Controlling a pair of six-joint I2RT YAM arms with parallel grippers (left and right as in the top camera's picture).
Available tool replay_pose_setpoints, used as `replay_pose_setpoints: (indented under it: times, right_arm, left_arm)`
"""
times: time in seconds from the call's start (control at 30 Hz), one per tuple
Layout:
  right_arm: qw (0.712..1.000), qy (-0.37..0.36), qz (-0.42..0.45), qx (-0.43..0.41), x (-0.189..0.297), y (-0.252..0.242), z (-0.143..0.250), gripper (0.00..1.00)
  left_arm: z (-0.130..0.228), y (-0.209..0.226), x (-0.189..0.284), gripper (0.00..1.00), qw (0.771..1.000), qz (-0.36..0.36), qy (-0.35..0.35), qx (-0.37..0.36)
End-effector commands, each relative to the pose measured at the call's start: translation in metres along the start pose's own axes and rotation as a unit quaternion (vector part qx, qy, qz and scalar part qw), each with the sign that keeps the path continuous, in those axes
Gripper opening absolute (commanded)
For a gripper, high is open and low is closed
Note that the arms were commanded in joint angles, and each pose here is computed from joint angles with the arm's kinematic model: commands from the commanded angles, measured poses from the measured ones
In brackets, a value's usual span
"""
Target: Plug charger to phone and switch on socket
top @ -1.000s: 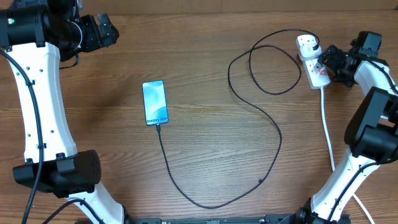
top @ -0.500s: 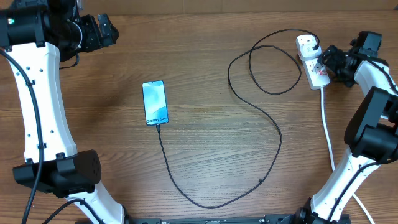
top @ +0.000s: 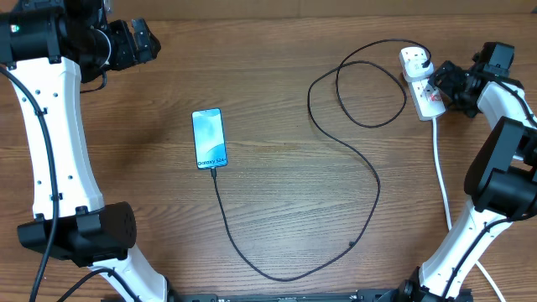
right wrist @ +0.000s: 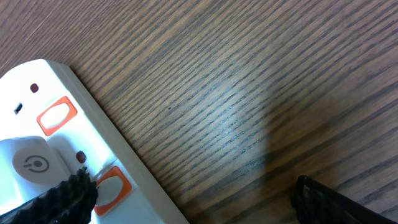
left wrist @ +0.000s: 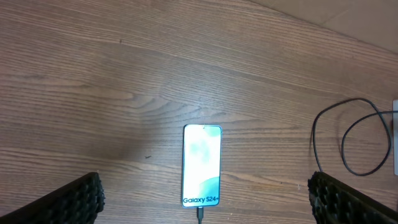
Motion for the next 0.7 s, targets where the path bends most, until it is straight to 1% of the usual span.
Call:
replay_pose_setpoints:
  times: [0.0, 0.07, 0.47, 0.67]
  right_arm:
    - [0.994, 0.105, -0.013, -0.001, -0.0466, 0.0067, 0.0586, 1.0]
    - [0.994, 0.11, -0.022, -0.002, -0.0467, 0.0083, 0.0595, 1.0]
    - [0.991, 0.131, -0.039, -0.006, -0.0451, 0.0109, 0.0652, 0.91]
    - [0.989, 0.14, -0.044, -0.008, -0.0444, 0.0114, 0.0679, 0.91]
  left_arm:
    - [-0.0005, 0.0003, -0.0041, 0.99, 1.0, -0.001, 0.004, -0.001]
    - [-0.0005, 0.0003, -0.0041, 1.0, 1.0, -0.001, 0.004, -0.001]
    - [-0.0005, 0.0003, -0.0041, 1.0, 1.0, -0.001, 0.004, -0.001]
    - [-0.0005, 0.0003, -0.0041, 1.0, 1.0, -0.001, 0.004, -0.001]
Point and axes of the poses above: each gripper's point midway between its finger pads, its own x axis back along the fingers, its own y axis along the line the jaws close on, z = x × y, the point moved 8 cm from there along x, back along the fingers
